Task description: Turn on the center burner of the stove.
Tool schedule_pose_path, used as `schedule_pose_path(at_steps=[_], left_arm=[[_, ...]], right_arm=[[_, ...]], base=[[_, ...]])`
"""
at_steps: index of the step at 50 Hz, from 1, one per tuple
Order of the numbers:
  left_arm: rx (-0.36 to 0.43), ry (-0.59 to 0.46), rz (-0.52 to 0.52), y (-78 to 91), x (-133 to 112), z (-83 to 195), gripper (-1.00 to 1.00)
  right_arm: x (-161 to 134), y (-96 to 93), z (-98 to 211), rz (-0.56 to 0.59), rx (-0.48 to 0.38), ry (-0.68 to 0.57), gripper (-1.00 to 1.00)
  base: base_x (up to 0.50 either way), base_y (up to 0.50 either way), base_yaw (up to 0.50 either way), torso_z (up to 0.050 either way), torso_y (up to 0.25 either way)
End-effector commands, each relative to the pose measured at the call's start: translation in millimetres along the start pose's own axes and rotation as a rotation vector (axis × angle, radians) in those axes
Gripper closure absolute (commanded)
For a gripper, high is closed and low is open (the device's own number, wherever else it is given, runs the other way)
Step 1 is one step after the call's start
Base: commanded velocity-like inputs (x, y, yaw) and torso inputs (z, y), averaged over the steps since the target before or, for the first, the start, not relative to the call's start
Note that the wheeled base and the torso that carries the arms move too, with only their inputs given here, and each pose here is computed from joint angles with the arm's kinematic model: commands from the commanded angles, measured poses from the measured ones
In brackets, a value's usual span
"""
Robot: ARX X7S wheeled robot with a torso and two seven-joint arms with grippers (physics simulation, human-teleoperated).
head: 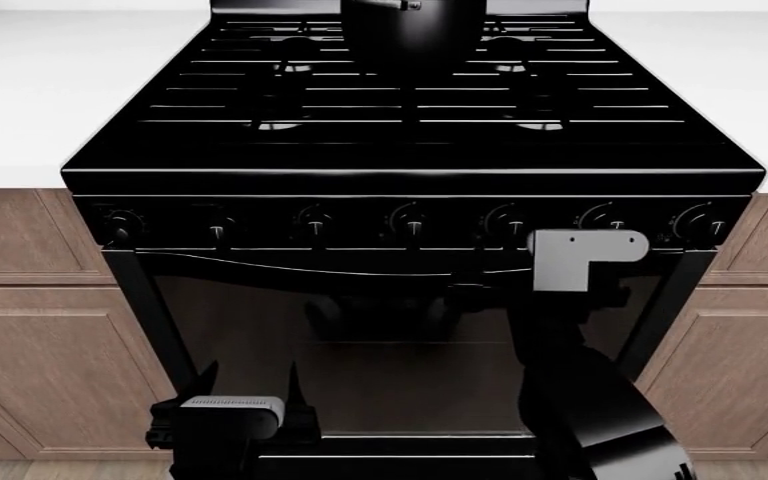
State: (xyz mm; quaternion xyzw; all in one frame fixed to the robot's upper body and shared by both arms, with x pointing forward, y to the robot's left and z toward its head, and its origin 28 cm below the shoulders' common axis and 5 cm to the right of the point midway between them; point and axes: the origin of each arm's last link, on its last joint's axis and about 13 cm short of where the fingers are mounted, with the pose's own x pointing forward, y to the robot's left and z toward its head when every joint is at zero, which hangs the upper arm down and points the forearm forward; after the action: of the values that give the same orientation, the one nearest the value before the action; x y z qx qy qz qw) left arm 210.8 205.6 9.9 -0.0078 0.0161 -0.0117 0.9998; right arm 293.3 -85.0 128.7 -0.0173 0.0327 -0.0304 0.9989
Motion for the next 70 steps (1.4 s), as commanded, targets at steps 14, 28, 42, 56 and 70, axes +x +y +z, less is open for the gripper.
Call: schedule_pose_path(at_steps=[14,28,42,56,70], left_arm=[[-0.001,0.003,0.0,0.1,-0.2,-0.5,-1.0],[-0.002,0.003,0.0,0.2,-0.2,-0.1,-1.0],[-0.001,0.005,0.0,0.1,0.4,-0.1,-1.0],[-0.001,0.005,0.0,0.1,0.5,-0.1,-1.0],[-0.001,0.005,0.0,0.1,0.5,-0.1,-1.0]], right_arm=[[25.8,2.2,-2.2,-0.04,-0.045,0.045,-1.0],[39.8,4.1,-11.2,-0.038,-0.066,0.072,-1.0],[43.8,5.5,-11.4,-0.032,-0.065,0.071,1.0],[42.4,5.1,-11.0,-0.03,-0.083,0.063,1.0],[37.5,6.7,-12.8,-0.021,-0.349,-0.163,1.0]], base=[[0.0,0.0,0.0,0.0,0.0],[0.0,0.0,0.0,0.0,0.0],[0.0,0.0,0.0,0.0,0.0],[0.01,0.0,0.0,0.0,-0.004],[0.0,0.0,0.0,0.0,-0.001]])
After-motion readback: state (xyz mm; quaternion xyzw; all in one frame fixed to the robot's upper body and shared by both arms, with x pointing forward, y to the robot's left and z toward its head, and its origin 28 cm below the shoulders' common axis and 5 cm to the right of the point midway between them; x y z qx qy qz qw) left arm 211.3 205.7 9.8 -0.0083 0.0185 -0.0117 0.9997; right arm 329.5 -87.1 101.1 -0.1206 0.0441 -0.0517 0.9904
